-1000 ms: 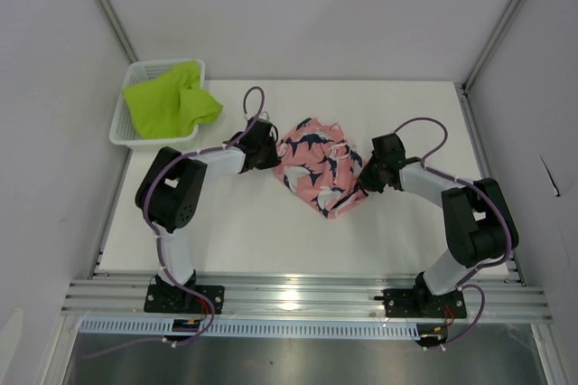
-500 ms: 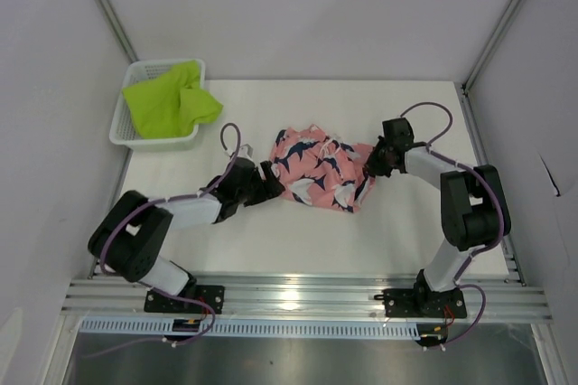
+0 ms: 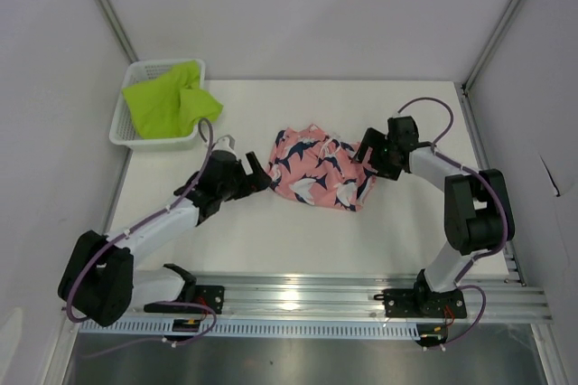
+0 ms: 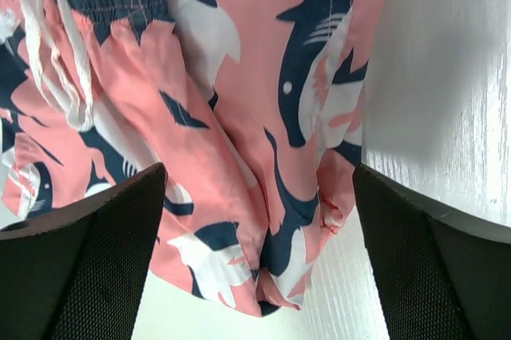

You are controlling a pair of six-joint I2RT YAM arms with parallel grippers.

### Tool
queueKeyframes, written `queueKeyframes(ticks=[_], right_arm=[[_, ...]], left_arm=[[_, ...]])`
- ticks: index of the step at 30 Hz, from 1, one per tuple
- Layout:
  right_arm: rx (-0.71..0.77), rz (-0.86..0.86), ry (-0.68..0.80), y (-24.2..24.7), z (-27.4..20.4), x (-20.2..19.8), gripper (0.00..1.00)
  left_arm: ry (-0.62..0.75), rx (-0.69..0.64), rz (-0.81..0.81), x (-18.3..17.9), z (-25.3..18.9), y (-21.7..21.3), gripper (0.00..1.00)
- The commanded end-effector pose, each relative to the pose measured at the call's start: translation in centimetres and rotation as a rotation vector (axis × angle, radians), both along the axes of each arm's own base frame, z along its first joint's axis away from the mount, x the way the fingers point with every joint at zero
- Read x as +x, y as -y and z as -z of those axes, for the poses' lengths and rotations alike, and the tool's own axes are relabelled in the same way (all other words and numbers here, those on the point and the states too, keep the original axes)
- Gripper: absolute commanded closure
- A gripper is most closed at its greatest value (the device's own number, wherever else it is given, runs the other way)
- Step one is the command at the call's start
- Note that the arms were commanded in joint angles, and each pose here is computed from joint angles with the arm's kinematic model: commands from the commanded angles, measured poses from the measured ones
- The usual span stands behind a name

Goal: Fold and stack the shorts
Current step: Fold the shorts, then neatly place the folded shorts to the corner

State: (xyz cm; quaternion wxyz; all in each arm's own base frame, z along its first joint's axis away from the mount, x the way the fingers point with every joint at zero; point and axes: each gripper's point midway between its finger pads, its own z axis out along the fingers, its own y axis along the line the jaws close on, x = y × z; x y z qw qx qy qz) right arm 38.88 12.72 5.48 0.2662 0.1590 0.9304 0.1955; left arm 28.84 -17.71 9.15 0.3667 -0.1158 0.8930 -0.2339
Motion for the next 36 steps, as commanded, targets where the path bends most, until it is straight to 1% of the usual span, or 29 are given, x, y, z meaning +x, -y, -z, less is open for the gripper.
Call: queueKeyframes(ticks=[1, 2, 3, 4, 6, 7, 8, 9, 11, 12, 13, 15, 17, 18, 20, 21, 24, 25, 26, 29, 30, 31, 32, 34, 35, 36], right_arm=[[0.027, -0.063, 0.065, -0.6, -1.6, -0.4, 0.01], [0.047, -0.084, 0.075, -1.1, -1.6, -0.5, 0.01], [0.058, -0.092, 0.079, -1.2, -1.6, -0.7, 0.01], [0.064, -0.101, 0.071, -1.4, -1.1, -1.1, 0.00], [0.079, -0.118, 0.066, -1.7, -0.7, -1.2, 0.01], [0.077, -0.124, 0.058, -1.8, -0.3, -1.2, 0.01], [0.058, -0.122, 0.049, -1.6, 0.1, -1.3, 0.01], [0.046, -0.117, 0.037, -1.5, 0.5, -1.3, 0.00], [0.005, -0.109, 0.024, -1.2, 1.2, -1.2, 0.01], [-0.010, -0.108, 0.019, -1.2, 1.4, -1.2, 0.01], [-0.023, -0.112, 0.016, -1.3, 1.5, -1.1, 0.00], [-0.062, -0.115, 0.015, -1.5, 1.8, -1.0, 0.00], [-0.098, -0.112, 0.010, -1.4, 2.0, -0.8, 0.02], [-0.105, -0.114, 0.009, -1.5, 2.0, -0.8, 0.09], [-0.124, -0.099, 0.006, -1.1, 2.1, -0.6, 0.13], [-0.129, -0.101, 0.007, -1.0, 2.0, -0.5, 0.26], [-0.141, -0.104, 0.010, -1.1, 1.8, -0.3, 0.33], [-0.152, -0.101, 0.009, -1.1, 1.8, -0.3, 0.33], [-0.157, -0.105, 0.013, -1.2, 1.7, -0.1, 0.38], [-0.188, -0.113, 0.008, -1.2, 1.8, -0.2, 0.43], [-0.199, -0.115, 0.006, -1.3, 1.9, -0.2, 0.48], [-0.204, -0.117, 0.008, -1.2, 1.8, -0.2, 0.50], [-0.214, -0.120, -0.001, -1.2, 2.0, -0.4, 0.54], [-0.224, -0.129, 0.003, -1.4, 1.7, -0.3, 0.58], [-0.248, -0.121, 0.005, -1.1, 1.7, -0.2, 0.62], [-0.266, -0.120, 0.000, -0.9, 1.7, -0.4, 0.69]], left_arm=[[0.056, 0.029, 0.057, 3.2, -3.0, -0.1, 0.01], [0.010, 0.031, 0.068, 3.7, -1.8, -0.2, 0.01], [-0.002, 0.038, 0.082, 4.2, -1.3, -0.3, 0.01], [0.019, 0.024, 0.082, 5.6, -2.4, 0.0, 0.01], [-0.025, -0.010, 0.089, 7.0, -1.1, 0.0, 0.01], [-0.020, -0.031, 0.106, 7.7, -1.3, 0.5, 0.01], [-0.019, -0.036, 0.114, 8.4, -1.3, 0.7, 0.01], [-0.047, -0.017, 0.117, 8.8, 0.0, 0.7, 0.01], [-0.040, -0.013, 0.140, 10.0, -0.1, 1.3, 0.01], [-0.080, -0.001, 0.145, 10.1, 1.4, 1.4, 0.01], [-0.070, -0.002, 0.152, 11.1, 0.9, 1.7, 0.01], [-0.108, -0.004, 0.175, 11.2, 2.6, 2.2, 0.01], [-0.100, -0.009, 0.186, 11.9, 2.6, 2.6, 0.01], [-0.107, 0.000, 0.180, 12.0, 2.9, 2.5, 0.01], [-0.130, 0.022, 0.180, 12.2, 3.9, 2.5, 0.01], [-0.135, 0.032, 0.176, 12.2, 4.2, 2.5, 0.01], [-0.147, 0.066, 0.166, 12.1, 5.1, 2.6, 0.01], [-0.156, 0.074, 0.163, 12.1, 5.6, 2.7, 0.01], [-0.151, 0.080, 0.161, 12.3, 5.6, 2.8, 0.01], [-0.152, 0.100, 0.156, 12.6, 6.2, 3.2, 0.01], [-0.143, 0.109, 0.157, 12.8, 6.0, 3.5, 0.02], [-0.139, 0.115, 0.158, 13.0, 6.0, 3.8, 0.03], [-0.150, 0.127, 0.159, 13.0, 6.5, 3.9, 0.06], [-0.139, 0.155, 0.163, 13.2, 6.5, 4.7, 0.11], [-0.146, 0.165, 0.163, 13.1, 6.9, 4.8, 0.13], [-0.149, 0.178, 0.169, 12.9, 7.2, 5.2, 0.19]])
